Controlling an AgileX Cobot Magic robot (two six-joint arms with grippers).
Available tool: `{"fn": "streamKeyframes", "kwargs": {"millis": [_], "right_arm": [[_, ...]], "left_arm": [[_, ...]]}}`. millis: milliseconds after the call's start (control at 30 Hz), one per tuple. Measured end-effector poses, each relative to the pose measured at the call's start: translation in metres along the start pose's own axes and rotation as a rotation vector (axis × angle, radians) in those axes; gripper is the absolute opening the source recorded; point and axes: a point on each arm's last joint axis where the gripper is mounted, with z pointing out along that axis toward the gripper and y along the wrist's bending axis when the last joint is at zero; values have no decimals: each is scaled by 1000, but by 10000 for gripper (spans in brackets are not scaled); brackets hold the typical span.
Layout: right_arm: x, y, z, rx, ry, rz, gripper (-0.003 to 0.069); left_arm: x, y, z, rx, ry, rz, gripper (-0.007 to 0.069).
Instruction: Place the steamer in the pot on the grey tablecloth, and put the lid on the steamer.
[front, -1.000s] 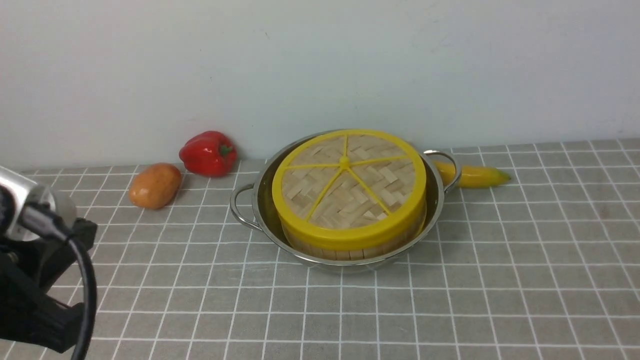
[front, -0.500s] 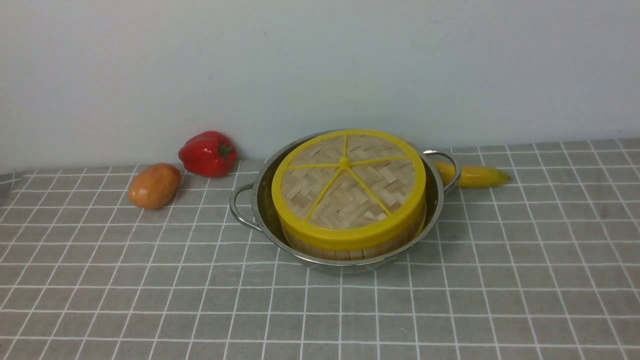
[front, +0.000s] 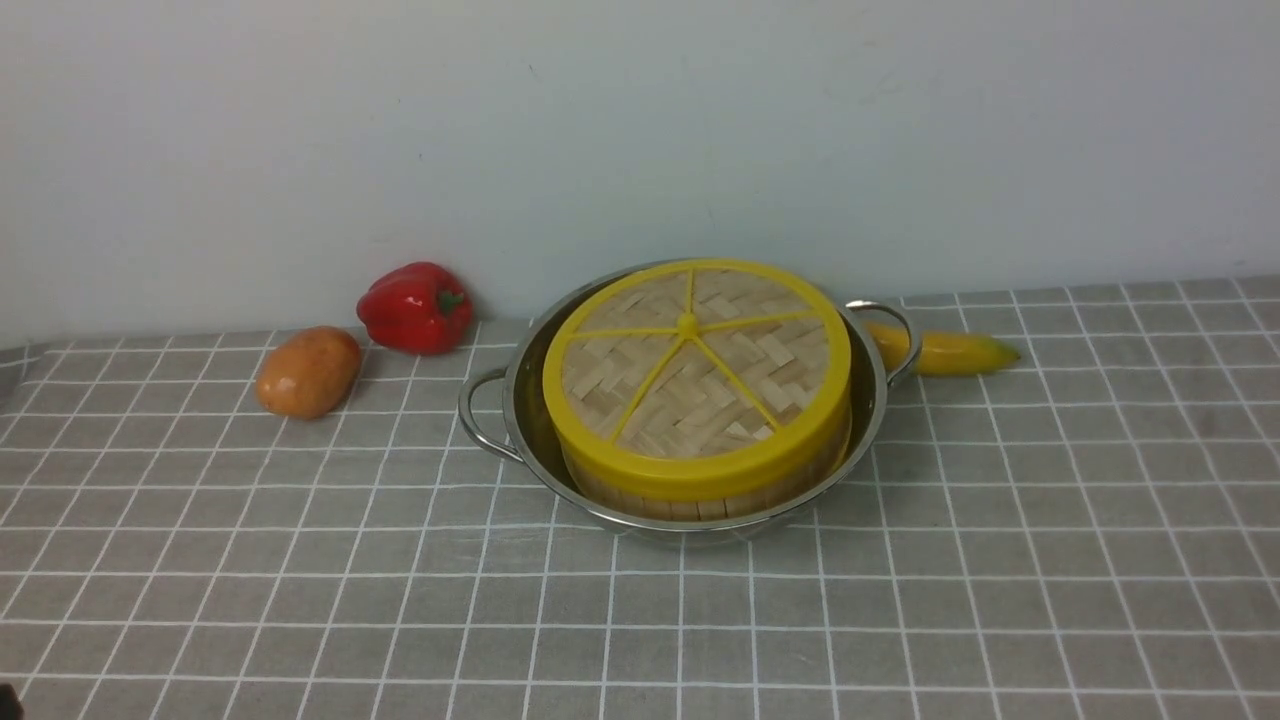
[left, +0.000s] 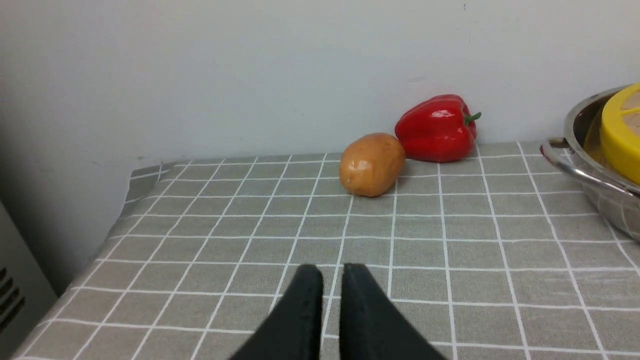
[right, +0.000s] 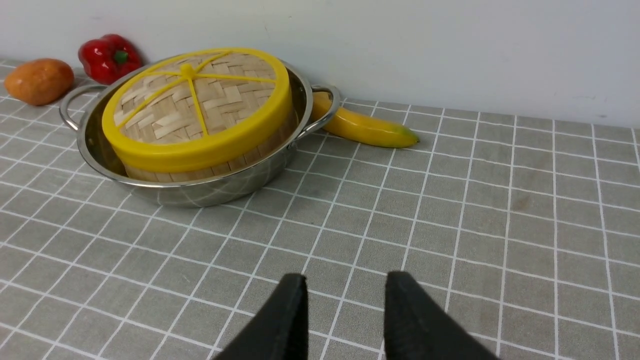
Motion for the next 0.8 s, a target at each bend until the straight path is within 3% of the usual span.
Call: {"fn": "streamKeyframes", "kwargs": {"millis": [500, 633, 800], "right_arm": [[0, 0, -1, 9, -5, -1, 240], [3, -5, 2, 144, -83, 0, 240], [23, -12, 24, 232, -235, 8, 240]], "left_arm": [[0, 0, 0, -1, -4, 0, 85], [0, 0, 0, -1, -5, 0, 89], [0, 0, 0, -2, -5, 0, 104]]}}
